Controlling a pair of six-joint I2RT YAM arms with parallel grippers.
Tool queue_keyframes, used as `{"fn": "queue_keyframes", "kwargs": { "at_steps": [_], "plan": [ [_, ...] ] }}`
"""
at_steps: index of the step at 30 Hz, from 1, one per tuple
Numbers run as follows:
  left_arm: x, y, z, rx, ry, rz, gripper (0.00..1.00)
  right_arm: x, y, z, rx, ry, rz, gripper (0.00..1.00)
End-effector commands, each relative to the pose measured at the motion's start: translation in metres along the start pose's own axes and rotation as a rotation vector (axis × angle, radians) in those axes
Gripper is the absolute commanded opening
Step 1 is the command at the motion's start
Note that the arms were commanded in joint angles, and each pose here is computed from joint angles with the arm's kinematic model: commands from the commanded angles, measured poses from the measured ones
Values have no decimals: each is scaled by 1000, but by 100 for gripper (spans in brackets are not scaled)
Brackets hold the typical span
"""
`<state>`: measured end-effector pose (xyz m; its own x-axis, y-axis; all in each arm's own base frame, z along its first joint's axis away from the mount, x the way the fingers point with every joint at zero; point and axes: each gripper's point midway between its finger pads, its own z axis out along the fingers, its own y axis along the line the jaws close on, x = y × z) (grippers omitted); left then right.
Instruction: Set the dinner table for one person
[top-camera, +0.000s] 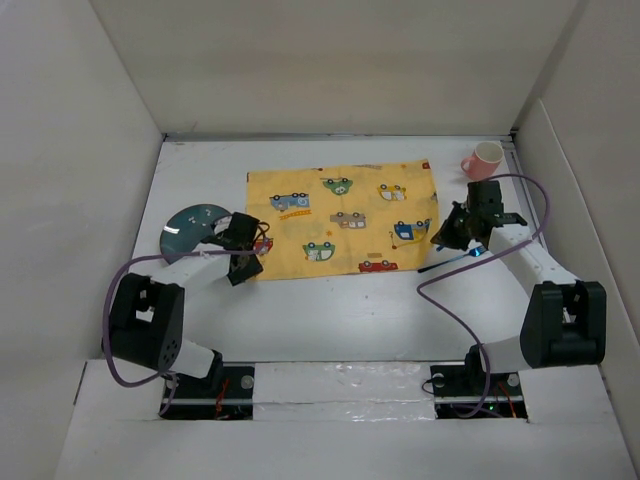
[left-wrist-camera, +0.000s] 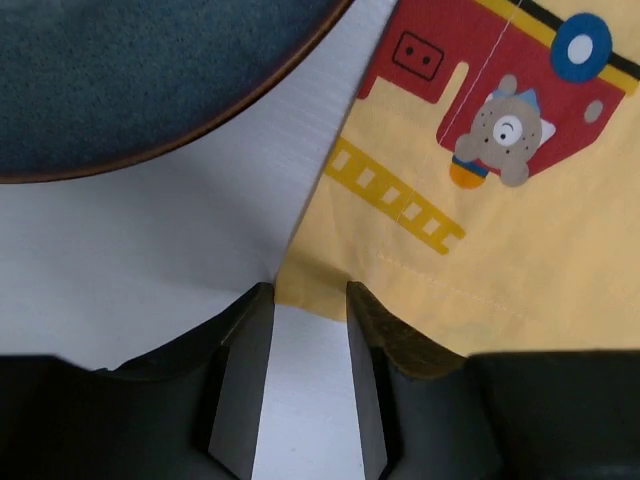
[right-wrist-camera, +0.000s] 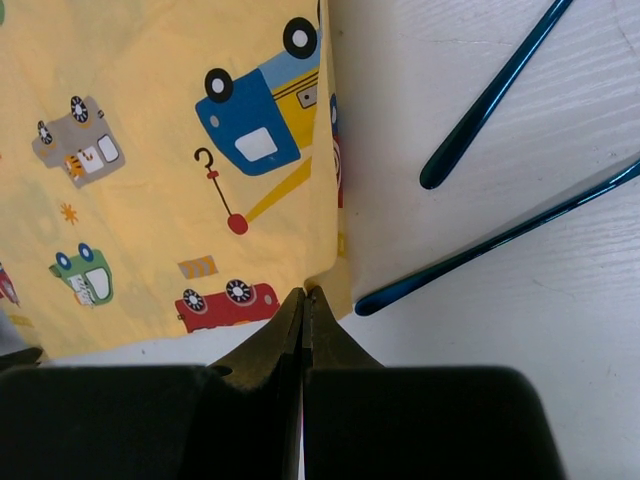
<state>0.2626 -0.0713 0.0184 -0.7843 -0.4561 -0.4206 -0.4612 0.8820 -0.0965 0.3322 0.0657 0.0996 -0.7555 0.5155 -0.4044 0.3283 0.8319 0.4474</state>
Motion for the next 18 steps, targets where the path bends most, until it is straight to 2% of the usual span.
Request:
{"fn": "queue_keyframes", "kwargs": {
  "at_steps": [1,2,3,6,13,18],
  "plan": [
    [-4,6,5,-41,-14,28,31,3,6,2,-30,3,-27,0],
    [-1,8,10,-58,-2,34,30,3,6,3,-35,-2,-26,0],
    [0,9,12,-66,4,38,20,3,7,3,-40,0,-25,0],
    [6,15,19,-93,25,55,0,3,7,5,-39,3,-26,0],
    [-14,23,1,-117,-64,76,0,7,4,8,-30,22,-24,0],
    [-12,31,-7,-151,-57,72,0,20,-4,12,18,61,-35,0]
  ]
}}
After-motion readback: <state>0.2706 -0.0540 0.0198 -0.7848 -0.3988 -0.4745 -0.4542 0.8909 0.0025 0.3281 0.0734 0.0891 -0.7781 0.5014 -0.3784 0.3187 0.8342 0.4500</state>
